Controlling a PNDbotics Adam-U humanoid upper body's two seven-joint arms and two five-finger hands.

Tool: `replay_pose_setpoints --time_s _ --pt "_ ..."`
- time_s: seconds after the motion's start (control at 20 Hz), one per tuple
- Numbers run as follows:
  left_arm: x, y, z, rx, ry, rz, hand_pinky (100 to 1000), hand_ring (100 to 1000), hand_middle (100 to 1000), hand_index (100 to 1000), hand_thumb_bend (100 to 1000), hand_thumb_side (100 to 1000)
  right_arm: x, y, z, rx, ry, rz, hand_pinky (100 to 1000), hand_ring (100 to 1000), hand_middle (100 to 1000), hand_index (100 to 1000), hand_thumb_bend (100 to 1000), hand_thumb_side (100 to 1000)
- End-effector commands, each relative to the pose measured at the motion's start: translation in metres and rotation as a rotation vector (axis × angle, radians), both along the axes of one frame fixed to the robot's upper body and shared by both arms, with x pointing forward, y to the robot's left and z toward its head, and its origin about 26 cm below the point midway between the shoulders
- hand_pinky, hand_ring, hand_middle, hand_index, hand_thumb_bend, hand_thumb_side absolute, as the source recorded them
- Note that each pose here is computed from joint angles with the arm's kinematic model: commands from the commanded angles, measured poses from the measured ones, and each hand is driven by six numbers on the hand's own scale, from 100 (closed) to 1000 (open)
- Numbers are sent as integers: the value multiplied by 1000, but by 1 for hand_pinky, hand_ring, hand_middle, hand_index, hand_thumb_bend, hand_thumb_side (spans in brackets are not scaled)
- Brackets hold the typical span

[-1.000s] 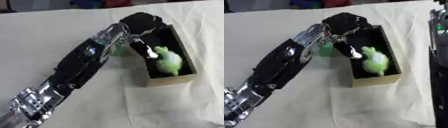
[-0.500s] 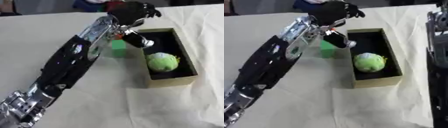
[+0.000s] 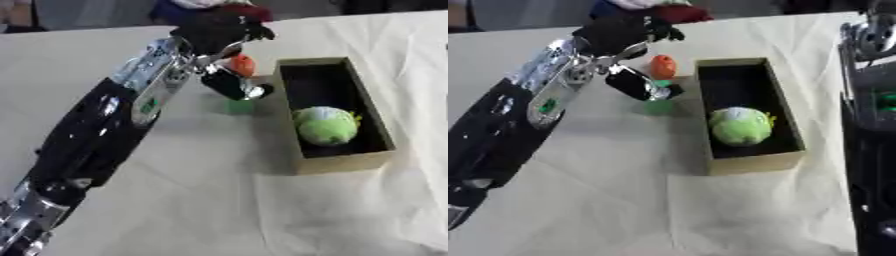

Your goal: Pick up objects on the table and place them in the box.

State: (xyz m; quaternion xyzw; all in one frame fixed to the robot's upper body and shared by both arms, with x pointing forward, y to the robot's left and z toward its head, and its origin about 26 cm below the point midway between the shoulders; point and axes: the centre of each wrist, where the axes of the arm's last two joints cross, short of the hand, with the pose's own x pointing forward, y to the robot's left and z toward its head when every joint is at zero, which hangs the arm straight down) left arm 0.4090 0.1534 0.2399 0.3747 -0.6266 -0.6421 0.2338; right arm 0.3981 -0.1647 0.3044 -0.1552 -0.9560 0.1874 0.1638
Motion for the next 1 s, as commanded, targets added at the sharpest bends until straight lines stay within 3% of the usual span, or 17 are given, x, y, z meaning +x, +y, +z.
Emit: replay_pose_setpoints --time_s 0.05,0.4,0.75,1.0 --pt "6 13 3 22 21 47 718 763 766 916 490 680 -3 -7 10 0 -34 -16 840 781 686 790 100 1000" --pt "27 24 -21 52 110 139 723 769 770 920 487 683 -3 -9 11 13 -30 -17 840 781 685 790 100 1000" --pt "41 31 -31 86 75 197 753 806 802 929 546 657 -2 -10 18 24 -38 -12 841 781 683 790 100 1000" --pt "49 33 -35 80 80 220 749 797 793 926 508 685 -2 -11 22 31 -43 -10 841 781 683 789 100 1000"
